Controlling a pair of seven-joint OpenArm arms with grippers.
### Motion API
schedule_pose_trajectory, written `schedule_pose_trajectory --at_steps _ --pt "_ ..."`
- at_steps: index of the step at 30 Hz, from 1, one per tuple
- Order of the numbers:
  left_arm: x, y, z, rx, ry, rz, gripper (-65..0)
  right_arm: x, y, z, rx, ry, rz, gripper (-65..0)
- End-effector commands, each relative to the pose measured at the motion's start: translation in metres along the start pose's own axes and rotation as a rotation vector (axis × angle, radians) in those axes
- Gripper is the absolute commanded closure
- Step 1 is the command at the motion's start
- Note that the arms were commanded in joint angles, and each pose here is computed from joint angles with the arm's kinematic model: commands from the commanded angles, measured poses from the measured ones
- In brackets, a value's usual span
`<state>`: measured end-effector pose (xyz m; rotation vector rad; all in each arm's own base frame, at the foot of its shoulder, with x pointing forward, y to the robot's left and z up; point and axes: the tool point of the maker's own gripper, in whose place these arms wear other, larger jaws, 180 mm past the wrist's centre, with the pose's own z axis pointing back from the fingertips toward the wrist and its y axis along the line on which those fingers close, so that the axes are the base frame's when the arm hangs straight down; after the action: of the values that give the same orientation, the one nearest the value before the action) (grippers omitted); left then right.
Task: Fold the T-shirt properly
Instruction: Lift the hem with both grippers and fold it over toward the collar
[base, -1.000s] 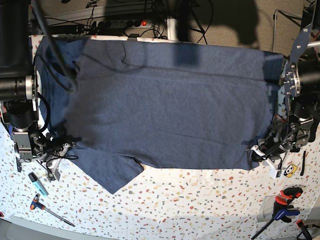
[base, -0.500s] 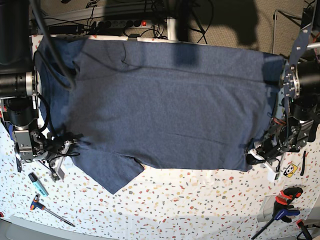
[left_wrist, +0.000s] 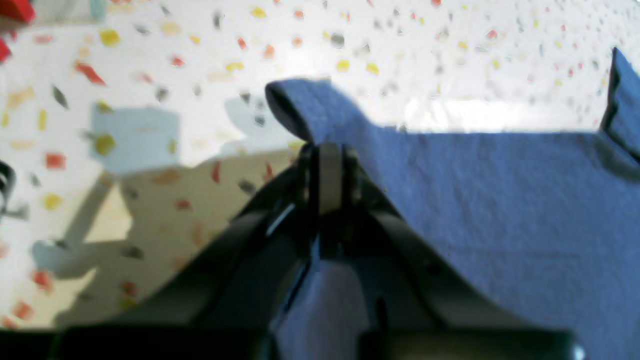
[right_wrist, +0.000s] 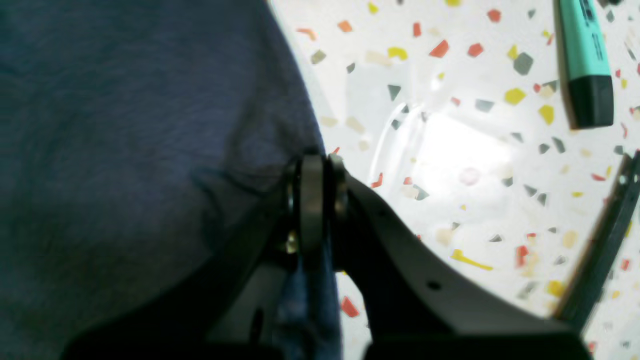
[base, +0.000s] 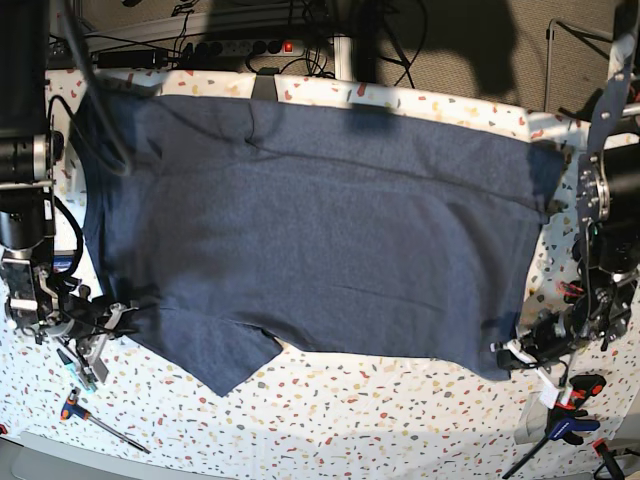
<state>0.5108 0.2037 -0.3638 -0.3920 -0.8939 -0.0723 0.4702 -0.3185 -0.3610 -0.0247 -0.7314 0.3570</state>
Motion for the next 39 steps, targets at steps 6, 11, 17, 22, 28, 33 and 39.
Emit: schedule_pose_trajectory --at_steps 6,11,17,22,28,33,39 --pt "0.002 0.003 0.004 -0.007 -0.032 0.017 0.0 0.005 -0.003 0.031 0.009 -0.090 0.079 0.0" --pt "0.003 -0.010 0.011 -0.059 -0.082 0.006 0.0 -0.007 0.017 0.054 0.064 -0.143 0.102 0.0" --pt "-0.001 -0.022 0.041 -0.061 -0.157 -0.086 0.0 -0.025 0.016 0.075 0.042 -0.141 0.110 0.0" --pt "-0.011 -0.002 0.080 0.018 -0.203 -0.114 0.0 -0.032 0.007 0.100 0.009 -0.212 0.038 0.0" --pt "-0.035 -0.001 0.102 0.022 -0.159 -0.166 0.0 -0.059 0.016 0.122 -0.001 -0.205 0.036 0.0" --pt "-0.047 0.002 0.119 0.015 -0.173 -0.097 0.0 -0.075 0.021 0.139 -0.026 -0.238 -0.019 0.0" --pt "-0.064 0.016 0.143 0.060 -0.149 -0.064 0.0 -0.096 0.036 0.152 -0.037 -0.245 -0.056 0.0"
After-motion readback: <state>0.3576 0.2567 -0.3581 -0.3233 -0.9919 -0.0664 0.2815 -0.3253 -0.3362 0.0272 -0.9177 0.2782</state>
